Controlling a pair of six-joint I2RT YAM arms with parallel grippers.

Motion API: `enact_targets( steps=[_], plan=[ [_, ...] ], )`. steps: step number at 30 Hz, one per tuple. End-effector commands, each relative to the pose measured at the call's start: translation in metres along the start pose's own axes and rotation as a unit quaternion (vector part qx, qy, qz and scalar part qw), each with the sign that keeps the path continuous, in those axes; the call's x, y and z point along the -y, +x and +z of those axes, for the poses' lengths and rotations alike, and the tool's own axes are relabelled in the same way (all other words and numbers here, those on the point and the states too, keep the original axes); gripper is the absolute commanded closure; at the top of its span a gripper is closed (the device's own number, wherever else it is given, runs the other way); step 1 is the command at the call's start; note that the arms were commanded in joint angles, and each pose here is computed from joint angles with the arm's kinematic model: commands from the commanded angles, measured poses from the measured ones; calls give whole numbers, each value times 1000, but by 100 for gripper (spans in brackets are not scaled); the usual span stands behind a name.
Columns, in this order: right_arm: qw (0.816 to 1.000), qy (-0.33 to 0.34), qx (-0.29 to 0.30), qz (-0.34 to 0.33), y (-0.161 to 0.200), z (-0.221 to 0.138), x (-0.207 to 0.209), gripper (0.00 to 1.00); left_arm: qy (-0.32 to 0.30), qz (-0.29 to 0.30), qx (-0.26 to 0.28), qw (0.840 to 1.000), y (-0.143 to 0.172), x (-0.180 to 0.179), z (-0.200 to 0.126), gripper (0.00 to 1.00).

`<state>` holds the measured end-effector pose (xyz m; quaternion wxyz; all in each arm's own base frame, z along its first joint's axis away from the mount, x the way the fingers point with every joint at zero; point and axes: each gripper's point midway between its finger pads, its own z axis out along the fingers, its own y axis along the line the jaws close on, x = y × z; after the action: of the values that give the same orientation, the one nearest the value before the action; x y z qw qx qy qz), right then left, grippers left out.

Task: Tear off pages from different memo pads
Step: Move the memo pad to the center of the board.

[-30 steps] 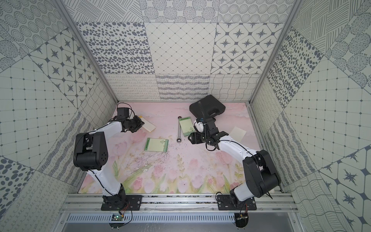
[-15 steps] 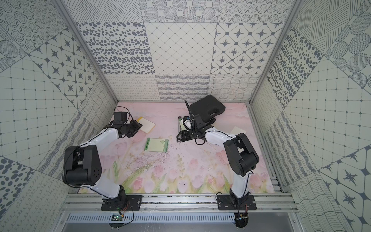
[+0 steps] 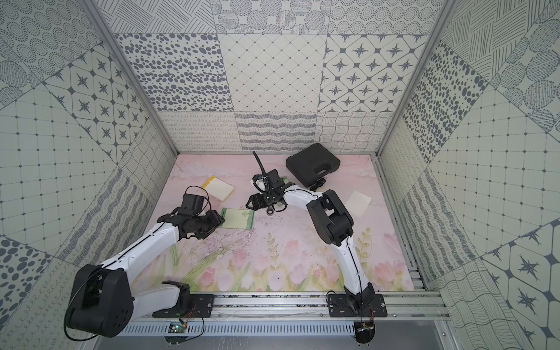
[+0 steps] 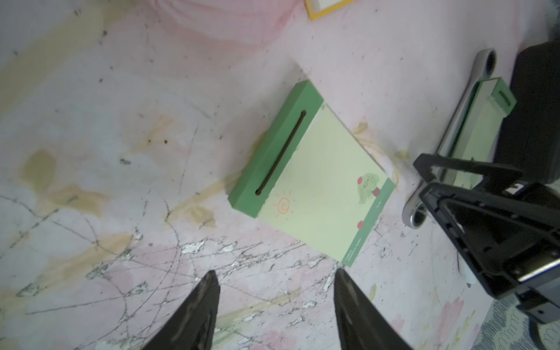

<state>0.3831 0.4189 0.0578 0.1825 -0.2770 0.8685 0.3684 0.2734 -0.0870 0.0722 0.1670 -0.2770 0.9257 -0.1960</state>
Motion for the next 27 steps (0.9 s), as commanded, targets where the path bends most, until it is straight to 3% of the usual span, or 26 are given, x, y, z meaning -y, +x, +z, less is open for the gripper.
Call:
enact_targets(
  steps=[1, 5, 11, 15, 22, 27],
  plan=[
    [1000, -6, -26, -11, 8, 14, -11, 28, -19, 14, -56, 998, 34, -18, 6, 35],
    [998, -9, -60, -32, 26, 24, -25, 22, 21, 23, -46, 998, 36, -10, 13, 34],
    [991, 32, -112, -59, 63, 26, -29, 27, 20, 32, -48, 998, 38, -14, 24, 33],
    [984, 96, -124, -80, 83, 22, -19, 35, 20, 32, -53, 998, 42, -18, 31, 34],
    [965, 206, -130, -99, 115, 19, 3, 60, 42, 30, -46, 998, 45, -15, 27, 34],
    [947, 260, -147, -116, 140, 16, 11, 68, 46, 31, -46, 997, 47, -14, 21, 34]
  ],
)
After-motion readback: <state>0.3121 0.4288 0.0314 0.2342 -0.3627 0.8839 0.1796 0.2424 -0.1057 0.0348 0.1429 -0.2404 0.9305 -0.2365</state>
